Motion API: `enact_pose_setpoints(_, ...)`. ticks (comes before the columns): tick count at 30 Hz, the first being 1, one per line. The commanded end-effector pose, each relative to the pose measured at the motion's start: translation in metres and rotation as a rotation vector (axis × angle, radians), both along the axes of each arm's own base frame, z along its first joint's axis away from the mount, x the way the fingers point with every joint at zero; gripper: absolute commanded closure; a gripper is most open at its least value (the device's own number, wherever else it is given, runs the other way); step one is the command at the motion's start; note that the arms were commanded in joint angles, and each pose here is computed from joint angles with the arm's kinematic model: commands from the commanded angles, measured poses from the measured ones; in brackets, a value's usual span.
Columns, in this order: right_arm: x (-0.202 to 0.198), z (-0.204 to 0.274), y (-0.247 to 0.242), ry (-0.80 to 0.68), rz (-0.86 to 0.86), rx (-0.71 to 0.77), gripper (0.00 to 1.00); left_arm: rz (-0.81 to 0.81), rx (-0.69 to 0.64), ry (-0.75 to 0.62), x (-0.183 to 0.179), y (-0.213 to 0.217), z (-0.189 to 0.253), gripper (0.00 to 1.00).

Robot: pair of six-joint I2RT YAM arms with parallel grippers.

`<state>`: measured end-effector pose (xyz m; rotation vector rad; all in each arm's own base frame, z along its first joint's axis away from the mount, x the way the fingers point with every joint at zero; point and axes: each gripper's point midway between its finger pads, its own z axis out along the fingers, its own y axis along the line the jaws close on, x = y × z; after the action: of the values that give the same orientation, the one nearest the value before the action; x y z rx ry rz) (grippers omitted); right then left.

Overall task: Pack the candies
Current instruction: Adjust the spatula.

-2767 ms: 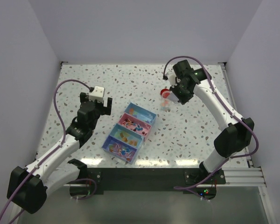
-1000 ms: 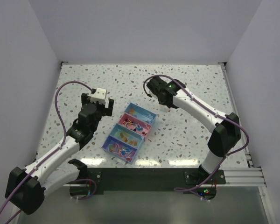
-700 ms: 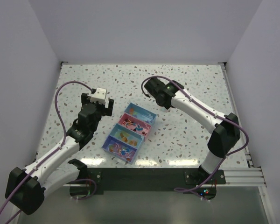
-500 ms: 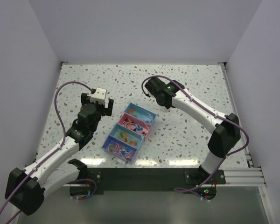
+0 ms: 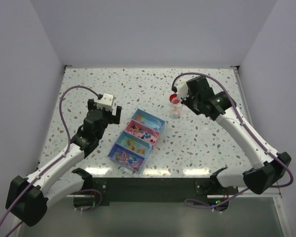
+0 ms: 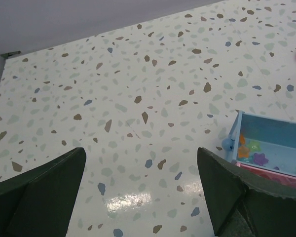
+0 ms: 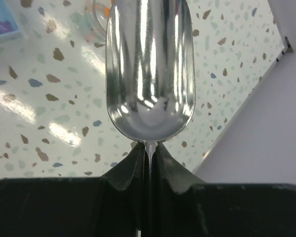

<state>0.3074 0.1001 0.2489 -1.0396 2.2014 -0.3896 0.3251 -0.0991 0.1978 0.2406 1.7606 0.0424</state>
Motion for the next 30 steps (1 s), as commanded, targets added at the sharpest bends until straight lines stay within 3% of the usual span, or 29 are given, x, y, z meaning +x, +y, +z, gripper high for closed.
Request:
enact_pose_setpoints(1,0.003,-0.005,0.037,0.009,0.079,0.239,1.00,-0.050,-0.098,-0.003,0.006,-0.020,0.024,0.00)
enact_pose_setpoints(13,-0.010,-0.014,0.112,0.088,0.292,0.635,1.00,-0.363,-0.293,0.054,0.008,-0.096,0.084,0.00)
enact_pose_setpoints(24,-0.019,-0.015,0.140,0.135,0.403,0.758,1.00,-0.536,-0.379,0.215,0.005,-0.141,0.077,0.04)
enact_pose_setpoints(30,-0.022,-0.015,0.143,0.148,0.429,0.768,1.00,-0.553,-0.400,0.274,0.012,-0.152,0.068,0.07)
